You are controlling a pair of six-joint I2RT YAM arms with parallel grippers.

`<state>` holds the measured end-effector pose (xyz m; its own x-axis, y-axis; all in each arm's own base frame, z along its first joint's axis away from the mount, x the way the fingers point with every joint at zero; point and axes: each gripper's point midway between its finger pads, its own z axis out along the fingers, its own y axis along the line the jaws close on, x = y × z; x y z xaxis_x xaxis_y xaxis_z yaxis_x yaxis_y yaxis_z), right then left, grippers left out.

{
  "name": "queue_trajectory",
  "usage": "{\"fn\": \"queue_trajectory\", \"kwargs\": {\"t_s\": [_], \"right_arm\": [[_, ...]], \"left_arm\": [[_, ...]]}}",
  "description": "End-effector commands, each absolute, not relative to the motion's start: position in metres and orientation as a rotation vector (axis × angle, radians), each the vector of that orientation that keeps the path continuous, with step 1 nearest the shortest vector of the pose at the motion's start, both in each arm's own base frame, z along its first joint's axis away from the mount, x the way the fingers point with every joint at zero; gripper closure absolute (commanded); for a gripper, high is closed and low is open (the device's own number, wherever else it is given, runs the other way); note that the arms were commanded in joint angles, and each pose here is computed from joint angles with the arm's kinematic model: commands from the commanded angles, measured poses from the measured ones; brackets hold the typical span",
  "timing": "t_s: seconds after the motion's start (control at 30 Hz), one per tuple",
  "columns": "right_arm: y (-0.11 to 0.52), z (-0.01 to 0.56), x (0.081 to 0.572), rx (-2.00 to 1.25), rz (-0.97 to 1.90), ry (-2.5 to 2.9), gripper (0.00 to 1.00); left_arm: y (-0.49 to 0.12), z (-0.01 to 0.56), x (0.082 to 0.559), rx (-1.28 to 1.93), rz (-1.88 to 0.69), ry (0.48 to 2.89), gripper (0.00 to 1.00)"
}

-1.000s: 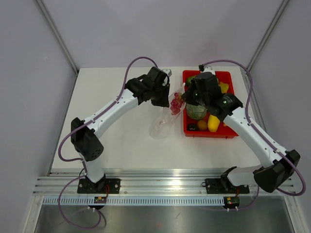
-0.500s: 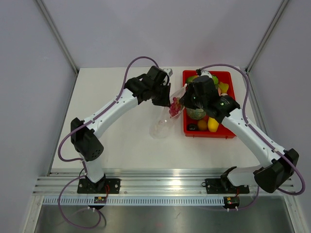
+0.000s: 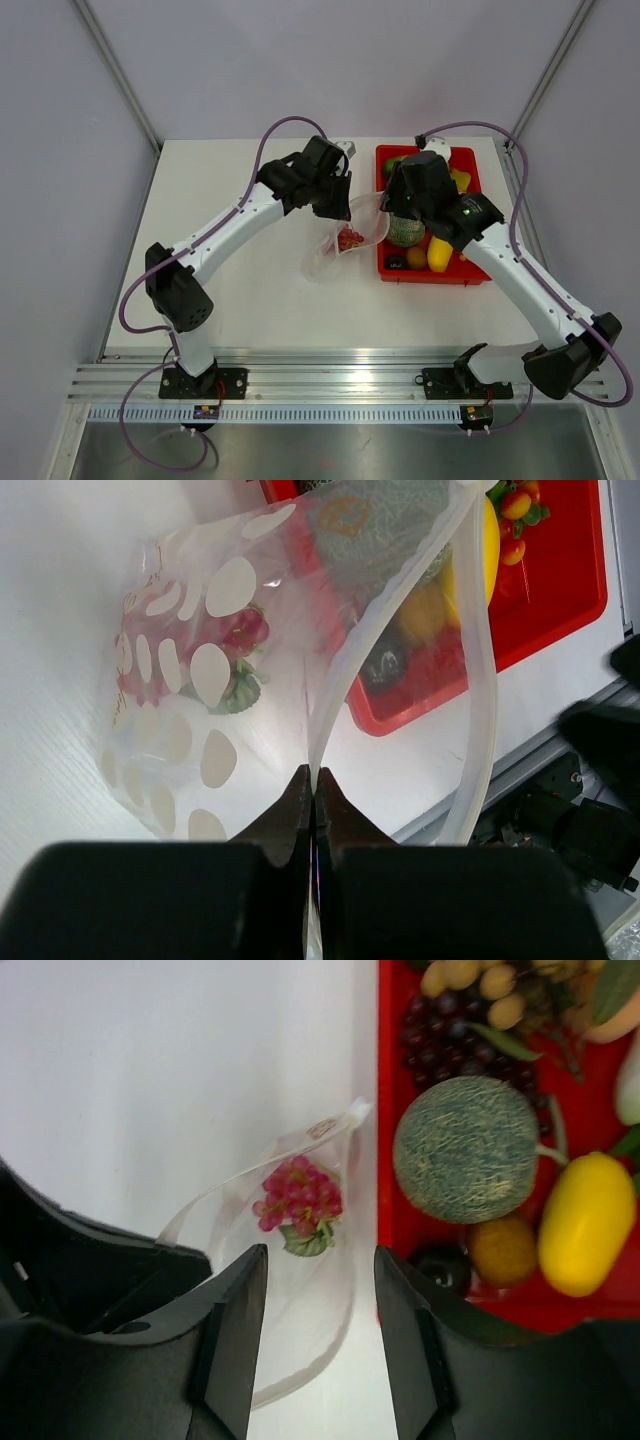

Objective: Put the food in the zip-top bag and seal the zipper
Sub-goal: Place the fake fruit in the zipper food storage bag, then pick up the fake fruit from the bin.

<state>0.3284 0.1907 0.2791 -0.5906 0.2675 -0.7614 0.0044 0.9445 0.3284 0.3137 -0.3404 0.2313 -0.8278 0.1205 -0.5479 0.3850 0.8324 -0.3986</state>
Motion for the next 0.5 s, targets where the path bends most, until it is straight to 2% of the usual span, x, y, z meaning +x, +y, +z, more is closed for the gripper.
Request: {"fn": "queue_trajectory", "kwargs": {"t_s": [0.0,0.13,0.33,0.47], "right_arm": [[0.135,0.304,0.330,0.275,0.167,2.093,0.46],[0.067,0.274,0.343,0.461,0.106,2.110,0.45],[0.036,0.178,0.347,0.532,0.057,2.328,0.23],[0.033,0.131,0.349,0.536,0.051,2.440,0.17]], "left_arm": [[-0.336,0.257,0.316,0.388,-0.703,2.409,1.00],[-0.325,0.256,0.317,0.367,-0.682,2.407,1.00],[-0.319,0.250,0.315,0.354,-0.677,2.419,1.00],[-0.311,0.256,0.319,0.320,-0.633,2.390,1.00]]}}
